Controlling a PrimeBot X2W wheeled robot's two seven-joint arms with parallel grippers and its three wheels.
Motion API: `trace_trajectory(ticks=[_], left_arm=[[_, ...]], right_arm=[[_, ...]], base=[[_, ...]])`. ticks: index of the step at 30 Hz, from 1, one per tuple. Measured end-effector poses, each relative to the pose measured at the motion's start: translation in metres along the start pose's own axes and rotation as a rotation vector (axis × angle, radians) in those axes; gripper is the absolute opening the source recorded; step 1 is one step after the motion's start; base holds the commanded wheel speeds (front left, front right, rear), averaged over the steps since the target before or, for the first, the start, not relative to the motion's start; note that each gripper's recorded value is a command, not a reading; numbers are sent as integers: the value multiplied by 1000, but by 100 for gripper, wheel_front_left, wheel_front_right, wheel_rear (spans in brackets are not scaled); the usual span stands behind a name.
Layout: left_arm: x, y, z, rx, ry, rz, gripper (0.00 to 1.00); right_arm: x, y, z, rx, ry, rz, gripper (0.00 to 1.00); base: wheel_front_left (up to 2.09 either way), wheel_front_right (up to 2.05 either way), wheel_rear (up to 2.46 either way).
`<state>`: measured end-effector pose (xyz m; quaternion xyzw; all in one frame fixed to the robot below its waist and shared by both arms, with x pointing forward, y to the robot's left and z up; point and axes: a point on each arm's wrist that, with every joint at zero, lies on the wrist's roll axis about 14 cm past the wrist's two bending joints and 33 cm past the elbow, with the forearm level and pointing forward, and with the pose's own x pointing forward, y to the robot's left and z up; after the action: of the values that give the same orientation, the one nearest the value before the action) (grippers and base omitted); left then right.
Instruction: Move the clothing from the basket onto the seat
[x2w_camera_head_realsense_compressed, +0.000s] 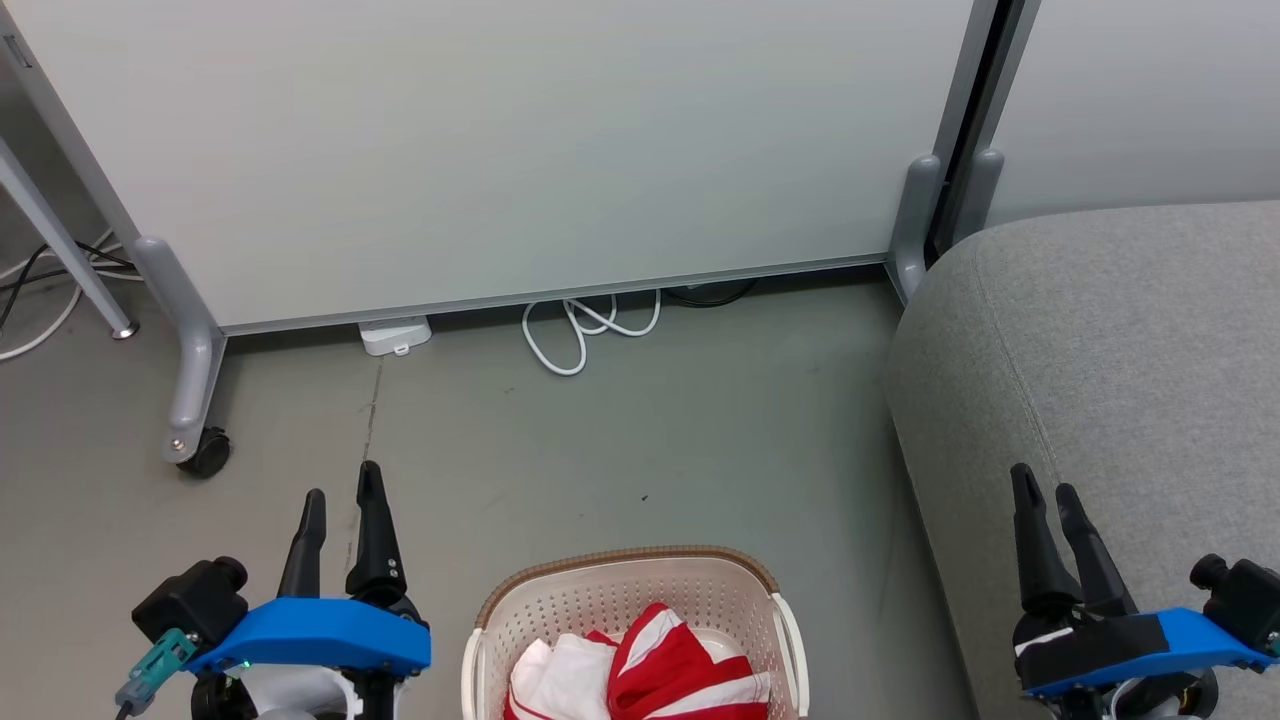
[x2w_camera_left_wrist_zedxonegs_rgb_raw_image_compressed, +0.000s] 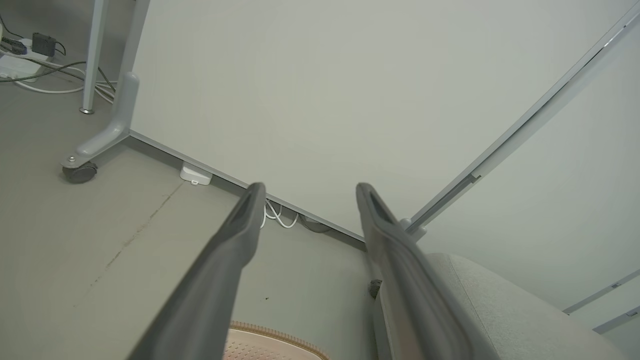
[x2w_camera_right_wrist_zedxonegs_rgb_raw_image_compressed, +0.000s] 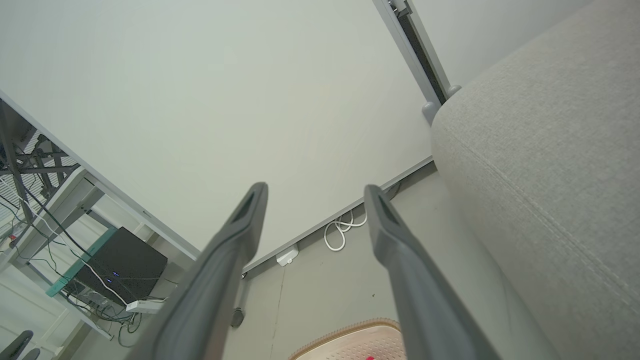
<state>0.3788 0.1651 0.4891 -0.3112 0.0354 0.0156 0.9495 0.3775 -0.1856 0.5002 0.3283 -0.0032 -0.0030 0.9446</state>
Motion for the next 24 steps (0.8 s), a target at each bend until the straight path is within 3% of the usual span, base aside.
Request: trace_trajectory(ticks=[24], left_arm=[[-1, -18, -6, 289, -25, -78, 100]], right_arm=[[0, 11, -3, -257, -11, 56, 100]], base=[[0, 0, 0]])
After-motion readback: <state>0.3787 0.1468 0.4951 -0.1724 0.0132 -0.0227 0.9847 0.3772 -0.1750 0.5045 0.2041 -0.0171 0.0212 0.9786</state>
